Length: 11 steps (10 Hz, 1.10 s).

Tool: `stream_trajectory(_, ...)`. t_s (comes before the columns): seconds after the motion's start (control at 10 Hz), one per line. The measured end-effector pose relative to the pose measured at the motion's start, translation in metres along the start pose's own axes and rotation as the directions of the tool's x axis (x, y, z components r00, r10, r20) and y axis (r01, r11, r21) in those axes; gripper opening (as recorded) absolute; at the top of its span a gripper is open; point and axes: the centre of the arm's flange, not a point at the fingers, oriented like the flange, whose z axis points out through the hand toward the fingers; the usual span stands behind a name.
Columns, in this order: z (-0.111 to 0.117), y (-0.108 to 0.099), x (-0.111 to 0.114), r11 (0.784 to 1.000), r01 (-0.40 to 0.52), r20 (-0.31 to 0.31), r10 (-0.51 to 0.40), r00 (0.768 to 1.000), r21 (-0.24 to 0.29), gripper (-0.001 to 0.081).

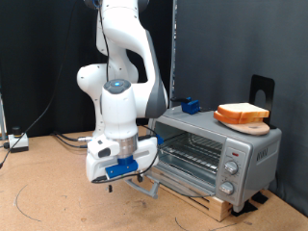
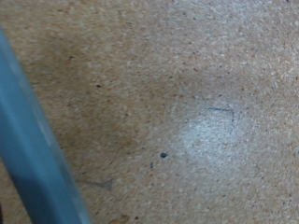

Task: Make a piece of toast with the oven

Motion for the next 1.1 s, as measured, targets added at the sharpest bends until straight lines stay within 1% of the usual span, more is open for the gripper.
stream_trajectory(0.4,0.030,0.005,0.007,0.999,-0.005,-0.017,0.004,1.000,-0.042,0.0809)
stream_trajectory(0.6,0.039,0.010,0.009,0.998,0.003,-0.040,-0.005,0.999,-0.057,0.0809)
stream_trajectory(0.8,0.038,0.020,0.013,0.998,0.011,-0.079,-0.016,0.997,-0.066,0.0809)
stream_trajectory(0.9,0.034,0.028,0.017,0.997,0.014,-0.102,-0.022,0.995,-0.073,0.0809)
stream_trajectory(1.1,0.022,0.046,0.025,0.997,0.020,-0.126,-0.030,0.992,-0.077,0.0809)
